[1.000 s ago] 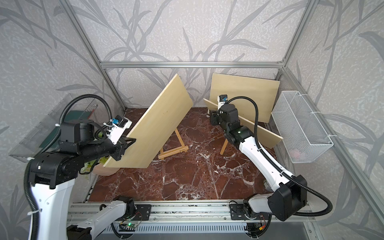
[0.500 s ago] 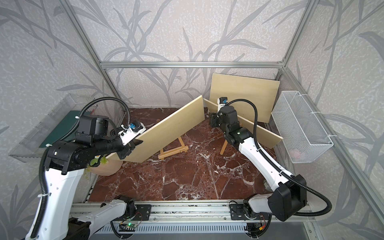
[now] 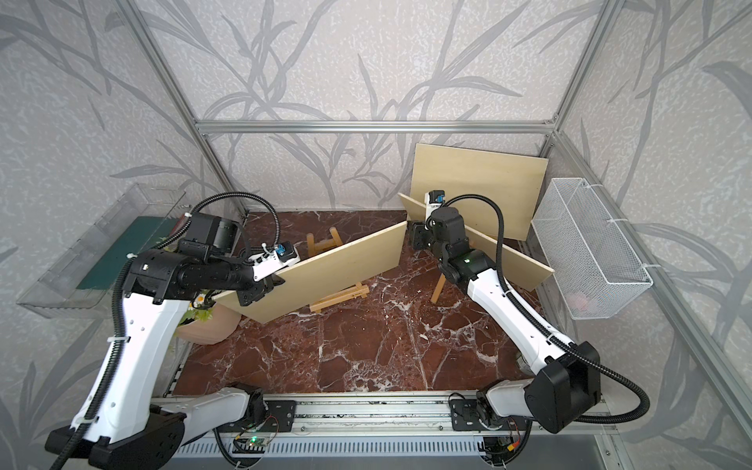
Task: Assemble the easel
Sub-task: Place the drawing board on the easel.
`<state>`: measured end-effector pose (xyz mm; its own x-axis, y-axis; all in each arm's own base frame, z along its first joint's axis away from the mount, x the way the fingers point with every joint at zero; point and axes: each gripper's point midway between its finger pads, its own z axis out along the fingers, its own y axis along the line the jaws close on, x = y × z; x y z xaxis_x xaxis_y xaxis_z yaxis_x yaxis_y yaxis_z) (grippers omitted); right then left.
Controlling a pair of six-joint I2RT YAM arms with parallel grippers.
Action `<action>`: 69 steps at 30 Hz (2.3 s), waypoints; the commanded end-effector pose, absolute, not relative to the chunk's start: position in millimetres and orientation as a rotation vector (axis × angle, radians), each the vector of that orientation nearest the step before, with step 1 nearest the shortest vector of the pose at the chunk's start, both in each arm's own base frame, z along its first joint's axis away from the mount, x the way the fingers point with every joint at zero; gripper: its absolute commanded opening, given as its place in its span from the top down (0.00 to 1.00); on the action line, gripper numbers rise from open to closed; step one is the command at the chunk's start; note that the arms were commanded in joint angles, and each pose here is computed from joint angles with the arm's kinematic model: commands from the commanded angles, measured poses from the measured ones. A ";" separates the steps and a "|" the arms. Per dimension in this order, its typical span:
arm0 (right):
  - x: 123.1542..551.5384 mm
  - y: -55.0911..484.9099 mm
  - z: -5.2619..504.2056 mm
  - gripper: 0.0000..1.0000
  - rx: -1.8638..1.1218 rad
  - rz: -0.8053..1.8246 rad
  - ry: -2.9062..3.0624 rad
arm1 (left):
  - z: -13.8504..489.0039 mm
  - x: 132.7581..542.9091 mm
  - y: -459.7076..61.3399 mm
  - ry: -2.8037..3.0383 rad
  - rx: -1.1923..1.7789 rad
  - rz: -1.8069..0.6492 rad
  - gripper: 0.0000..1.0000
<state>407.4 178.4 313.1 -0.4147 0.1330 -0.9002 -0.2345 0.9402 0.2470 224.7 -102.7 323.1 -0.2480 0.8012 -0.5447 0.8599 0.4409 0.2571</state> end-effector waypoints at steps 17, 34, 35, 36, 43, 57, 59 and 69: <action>405.6 176.4 319.7 0.41 -0.077 0.401 1.949 | 369.3 257.2 -137.9 1.760 1.425 -0.173 1.00; 407.0 183.6 330.8 0.41 -0.070 0.458 1.937 | 347.2 268.9 -134.9 1.805 1.432 -0.149 1.00; 406.7 184.1 331.2 0.41 -0.069 0.463 1.938 | 347.1 270.1 -135.2 1.805 1.427 -0.148 0.98; 406.5 184.7 331.9 0.41 -0.070 0.469 1.937 | 346.9 271.1 -135.2 1.805 1.425 -0.145 0.97; 404.2 188.1 339.8 0.41 -0.079 0.497 1.929 | 350.5 278.7 -133.6 1.797 1.389 -0.114 0.82; 396.4 200.9 354.2 0.41 -0.145 0.577 1.907 | 348.1 290.3 -127.4 1.814 1.361 -0.048 0.77; 394.8 206.2 356.6 0.41 -0.174 0.595 1.904 | 346.0 298.0 -123.2 1.819 1.346 -0.002 0.68; 384.7 234.6 363.6 0.43 -0.312 0.676 1.904 | 345.5 334.9 -112.9 1.792 1.198 0.130 0.36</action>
<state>390.2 221.4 358.3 -0.4207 0.1248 -0.8986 -0.4435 0.8358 0.3237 319.8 -117.5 337.0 -0.0871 0.7710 -0.6309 0.7213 0.4856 0.4939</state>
